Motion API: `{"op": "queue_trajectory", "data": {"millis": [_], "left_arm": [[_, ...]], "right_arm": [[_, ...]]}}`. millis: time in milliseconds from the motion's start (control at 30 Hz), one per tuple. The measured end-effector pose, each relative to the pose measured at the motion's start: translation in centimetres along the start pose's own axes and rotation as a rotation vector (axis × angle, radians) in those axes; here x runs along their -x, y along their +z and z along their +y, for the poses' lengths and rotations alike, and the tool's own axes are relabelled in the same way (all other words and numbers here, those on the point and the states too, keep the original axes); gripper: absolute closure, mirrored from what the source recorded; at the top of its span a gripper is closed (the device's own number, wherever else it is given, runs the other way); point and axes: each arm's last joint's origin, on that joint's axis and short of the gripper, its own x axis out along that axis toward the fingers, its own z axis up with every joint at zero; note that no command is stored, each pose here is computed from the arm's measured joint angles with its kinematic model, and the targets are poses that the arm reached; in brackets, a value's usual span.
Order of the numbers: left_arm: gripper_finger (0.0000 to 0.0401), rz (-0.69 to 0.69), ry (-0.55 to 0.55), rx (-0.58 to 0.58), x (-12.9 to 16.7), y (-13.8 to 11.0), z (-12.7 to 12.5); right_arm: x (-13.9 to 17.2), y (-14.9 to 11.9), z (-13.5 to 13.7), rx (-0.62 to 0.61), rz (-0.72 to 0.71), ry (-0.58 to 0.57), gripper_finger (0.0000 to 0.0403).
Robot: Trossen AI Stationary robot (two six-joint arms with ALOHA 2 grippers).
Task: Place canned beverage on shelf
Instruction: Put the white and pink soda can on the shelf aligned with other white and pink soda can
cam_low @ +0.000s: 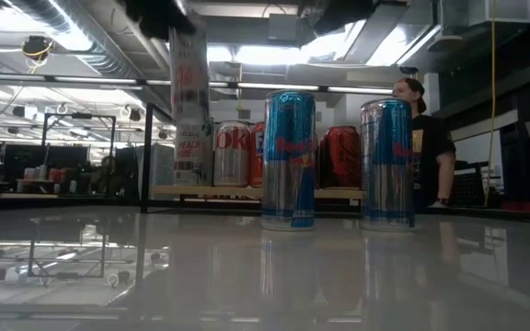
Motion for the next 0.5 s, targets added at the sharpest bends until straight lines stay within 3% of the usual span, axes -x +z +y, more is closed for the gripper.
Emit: {"op": "queue_trajectory", "data": {"millis": [500], "left_arm": [[0.0163, 0.072, 0.018, 0.057, -3.9, -6.0, 4.8]], "right_arm": [[-2.2, 0.9, -5.8, -0.024, -0.084, 0.125, 0.0065]]}}
